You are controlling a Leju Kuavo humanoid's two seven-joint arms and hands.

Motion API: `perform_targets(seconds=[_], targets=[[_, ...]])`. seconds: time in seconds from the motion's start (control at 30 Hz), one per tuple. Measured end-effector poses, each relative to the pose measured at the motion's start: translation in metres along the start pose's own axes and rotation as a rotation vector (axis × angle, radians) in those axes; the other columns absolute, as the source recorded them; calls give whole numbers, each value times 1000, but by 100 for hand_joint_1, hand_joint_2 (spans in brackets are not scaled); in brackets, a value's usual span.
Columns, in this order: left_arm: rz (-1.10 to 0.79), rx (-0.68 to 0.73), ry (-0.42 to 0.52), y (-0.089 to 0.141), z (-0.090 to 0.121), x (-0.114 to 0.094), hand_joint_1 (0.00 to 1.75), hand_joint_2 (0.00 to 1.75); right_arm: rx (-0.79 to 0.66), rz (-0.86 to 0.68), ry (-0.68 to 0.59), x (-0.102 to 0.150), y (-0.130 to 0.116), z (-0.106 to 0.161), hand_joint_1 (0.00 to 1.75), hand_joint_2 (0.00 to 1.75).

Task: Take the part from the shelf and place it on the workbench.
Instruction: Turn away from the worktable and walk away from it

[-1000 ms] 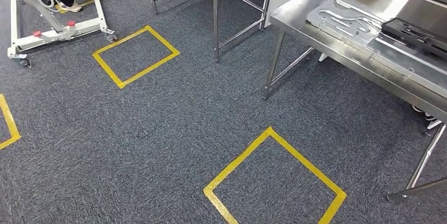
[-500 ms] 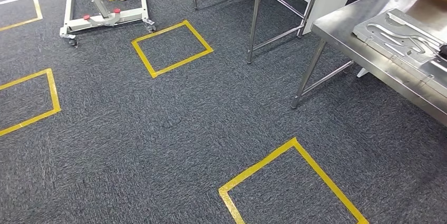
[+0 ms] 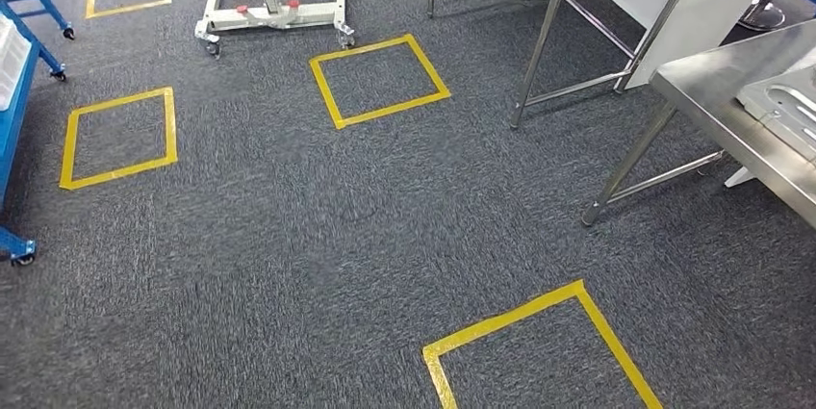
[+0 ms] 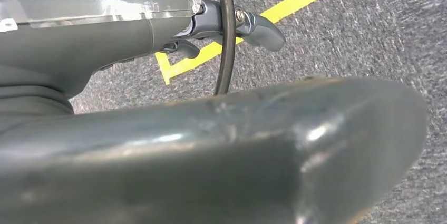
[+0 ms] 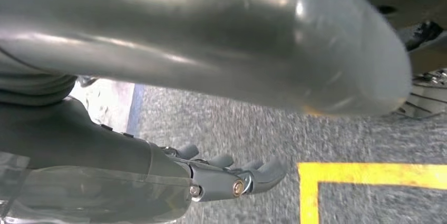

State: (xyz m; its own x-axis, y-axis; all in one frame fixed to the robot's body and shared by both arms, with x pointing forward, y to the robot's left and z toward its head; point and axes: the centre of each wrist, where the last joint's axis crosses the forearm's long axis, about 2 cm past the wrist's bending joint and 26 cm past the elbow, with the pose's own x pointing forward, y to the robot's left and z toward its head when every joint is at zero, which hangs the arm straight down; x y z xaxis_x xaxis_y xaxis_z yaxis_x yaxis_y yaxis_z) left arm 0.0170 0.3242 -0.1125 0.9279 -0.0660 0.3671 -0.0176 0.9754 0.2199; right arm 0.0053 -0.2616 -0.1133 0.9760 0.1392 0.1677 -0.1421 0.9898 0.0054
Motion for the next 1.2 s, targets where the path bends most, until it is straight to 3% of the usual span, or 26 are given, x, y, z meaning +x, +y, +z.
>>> perform_targets(seconds=[1.2], targets=[[-32,-28,-20,-10,0,4,0,0,-12,12,9,3,-2,0,0,0]])
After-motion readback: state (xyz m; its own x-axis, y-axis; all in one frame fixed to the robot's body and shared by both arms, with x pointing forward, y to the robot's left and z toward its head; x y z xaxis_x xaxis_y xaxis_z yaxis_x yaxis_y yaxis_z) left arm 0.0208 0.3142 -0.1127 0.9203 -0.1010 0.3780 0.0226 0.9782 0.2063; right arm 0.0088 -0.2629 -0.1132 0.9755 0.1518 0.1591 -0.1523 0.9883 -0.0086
